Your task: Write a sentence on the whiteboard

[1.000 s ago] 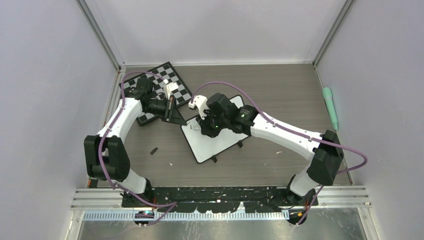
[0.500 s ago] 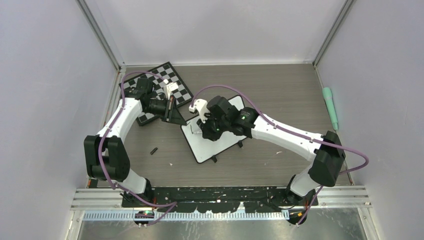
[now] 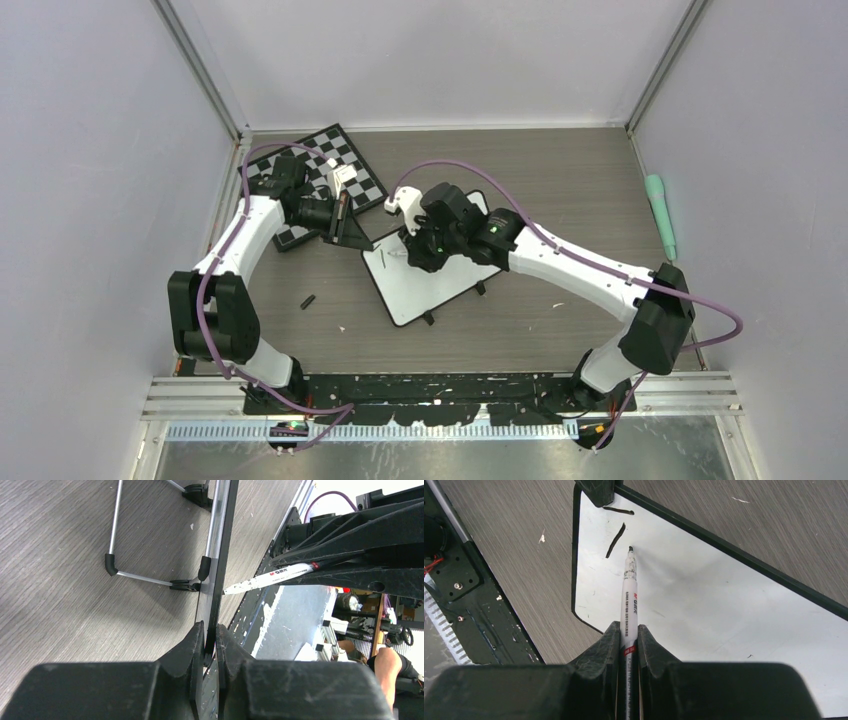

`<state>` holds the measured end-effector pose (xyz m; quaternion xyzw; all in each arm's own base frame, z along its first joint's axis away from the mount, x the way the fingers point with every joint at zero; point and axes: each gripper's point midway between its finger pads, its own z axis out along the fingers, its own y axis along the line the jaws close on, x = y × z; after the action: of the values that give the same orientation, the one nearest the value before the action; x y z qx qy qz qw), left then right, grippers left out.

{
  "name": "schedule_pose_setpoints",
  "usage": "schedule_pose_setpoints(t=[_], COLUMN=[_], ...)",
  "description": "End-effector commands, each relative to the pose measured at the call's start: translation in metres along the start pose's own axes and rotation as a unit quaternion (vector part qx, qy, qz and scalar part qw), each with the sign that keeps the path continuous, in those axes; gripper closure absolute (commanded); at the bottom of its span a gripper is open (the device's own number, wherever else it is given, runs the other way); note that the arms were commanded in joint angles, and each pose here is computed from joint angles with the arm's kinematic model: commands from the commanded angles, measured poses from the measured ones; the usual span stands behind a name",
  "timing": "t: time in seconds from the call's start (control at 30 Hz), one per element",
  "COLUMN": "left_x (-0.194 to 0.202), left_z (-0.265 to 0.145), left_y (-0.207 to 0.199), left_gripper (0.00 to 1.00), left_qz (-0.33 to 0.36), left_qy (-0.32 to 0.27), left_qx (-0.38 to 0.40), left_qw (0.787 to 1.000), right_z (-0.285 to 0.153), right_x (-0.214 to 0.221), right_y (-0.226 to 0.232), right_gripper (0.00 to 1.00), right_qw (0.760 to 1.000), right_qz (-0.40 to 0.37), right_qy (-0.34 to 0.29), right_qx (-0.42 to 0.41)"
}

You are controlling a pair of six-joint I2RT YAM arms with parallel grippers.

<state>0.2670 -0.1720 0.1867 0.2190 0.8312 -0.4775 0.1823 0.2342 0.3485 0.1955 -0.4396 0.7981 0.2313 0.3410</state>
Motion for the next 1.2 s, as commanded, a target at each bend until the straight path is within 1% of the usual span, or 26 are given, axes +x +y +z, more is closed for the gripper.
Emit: schedule_pose_setpoints(t=[0.0,0.13,0.57,0.77,0.93,1.17], left_x=[0.001,0.001,0.002,0.002,0.001,0.001], left_z=[-0.004,-0.004,-0.003,-0.004,-0.004,-0.003], left_y=[-0.007,-0.007,-0.006,-0.007,-0.007,-0.006], left_gripper=[1.00,1.00,1.00,1.00,1.00,1.00], left_qz=[0.011,0.012,0.012,0.014,0.013,0.012], left_qy=[0.001,0.001,0.003,0.002,0.002,0.002], left_qx=[-0.007,-0.007,-0.005,-0.007,-0.006,-0.006], left_qw=[1.000,1.000,1.000,1.000,1.000,1.000], right_z=[-0.001,0.003,0.003,-0.005,-0.009,-0.008], right_x=[-0.030,-0.029,0.001,0.001,-0.007,-0.017], right_y=[0.001,0.003,0.005,-0.002,-0.015,-0.019], right_gripper=[1.00,1.00,1.00,1.00,1.00,1.00], right_qw=[0.999,0.999,1.000,1.000,0.999,0.999], right_qz=[0.001,0.000,0.001,-0.004,-0.001,0.006], right_qy=[-0.037,-0.033,0.004,0.000,-0.008,-0.019], right_qx=[-0.001,-0.006,-0.013,0.008,0.032,0.044])
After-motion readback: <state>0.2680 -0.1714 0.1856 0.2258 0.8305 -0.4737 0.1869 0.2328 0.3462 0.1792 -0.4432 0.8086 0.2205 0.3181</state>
